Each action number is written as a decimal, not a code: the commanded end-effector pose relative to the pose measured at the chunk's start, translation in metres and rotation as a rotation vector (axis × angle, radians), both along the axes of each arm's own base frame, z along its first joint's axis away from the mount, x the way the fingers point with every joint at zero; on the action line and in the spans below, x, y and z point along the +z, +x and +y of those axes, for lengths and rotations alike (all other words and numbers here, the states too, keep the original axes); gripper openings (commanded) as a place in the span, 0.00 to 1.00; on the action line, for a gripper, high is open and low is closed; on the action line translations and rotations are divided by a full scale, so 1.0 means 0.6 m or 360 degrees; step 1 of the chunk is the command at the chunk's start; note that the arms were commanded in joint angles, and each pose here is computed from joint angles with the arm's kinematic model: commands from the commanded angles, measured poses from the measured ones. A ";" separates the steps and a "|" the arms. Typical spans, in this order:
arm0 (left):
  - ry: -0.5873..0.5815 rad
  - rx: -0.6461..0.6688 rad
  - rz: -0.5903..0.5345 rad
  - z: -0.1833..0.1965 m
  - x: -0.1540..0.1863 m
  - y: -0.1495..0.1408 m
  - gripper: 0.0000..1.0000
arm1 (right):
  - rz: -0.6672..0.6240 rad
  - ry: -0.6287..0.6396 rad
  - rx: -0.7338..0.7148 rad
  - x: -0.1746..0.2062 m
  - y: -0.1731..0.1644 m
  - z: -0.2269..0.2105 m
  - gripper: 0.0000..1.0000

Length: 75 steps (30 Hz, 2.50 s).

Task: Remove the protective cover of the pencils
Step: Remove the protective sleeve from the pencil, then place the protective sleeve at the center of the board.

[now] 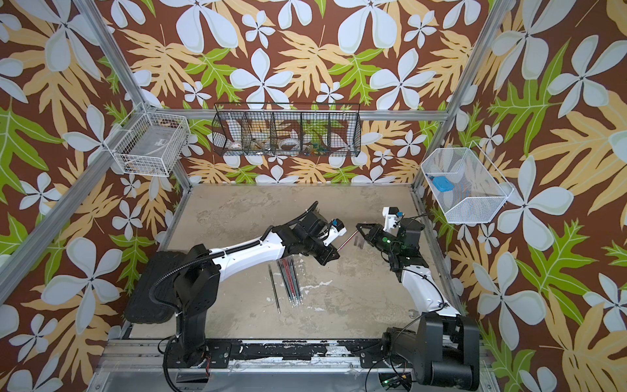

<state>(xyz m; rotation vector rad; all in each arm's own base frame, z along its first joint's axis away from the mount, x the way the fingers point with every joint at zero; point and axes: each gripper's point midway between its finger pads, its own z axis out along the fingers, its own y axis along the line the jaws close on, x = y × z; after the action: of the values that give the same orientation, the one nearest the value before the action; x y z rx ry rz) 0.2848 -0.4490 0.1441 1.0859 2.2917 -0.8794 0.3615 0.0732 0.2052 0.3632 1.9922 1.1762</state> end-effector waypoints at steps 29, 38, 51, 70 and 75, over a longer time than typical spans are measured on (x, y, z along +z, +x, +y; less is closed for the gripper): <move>0.0007 -0.0004 0.0010 0.005 0.007 -0.006 0.00 | -0.0108 -0.0123 -0.0344 0.022 0.058 -0.120 0.00; 0.0029 0.0010 -0.0003 0.006 0.001 -0.002 0.00 | -0.0038 -0.0147 -0.0402 -0.003 0.060 -0.140 0.00; -0.0114 0.0194 0.0157 0.054 -0.004 0.085 0.00 | 0.0450 -0.0553 -0.0587 -0.152 0.030 -0.176 0.00; -0.0195 0.0721 0.0050 0.252 0.042 0.265 0.00 | 0.0303 -0.0618 -0.0222 -0.198 0.017 -0.075 0.00; -0.0170 0.0802 0.0053 0.285 0.037 0.286 0.00 | 0.0301 -0.0607 -0.0204 -0.200 0.016 -0.071 0.00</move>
<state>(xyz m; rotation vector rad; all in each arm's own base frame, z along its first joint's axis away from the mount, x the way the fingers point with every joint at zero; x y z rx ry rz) 0.4504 -0.2885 0.1659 0.4275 2.3484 -0.8429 0.3679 0.0280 0.0821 0.4399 2.2804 0.6657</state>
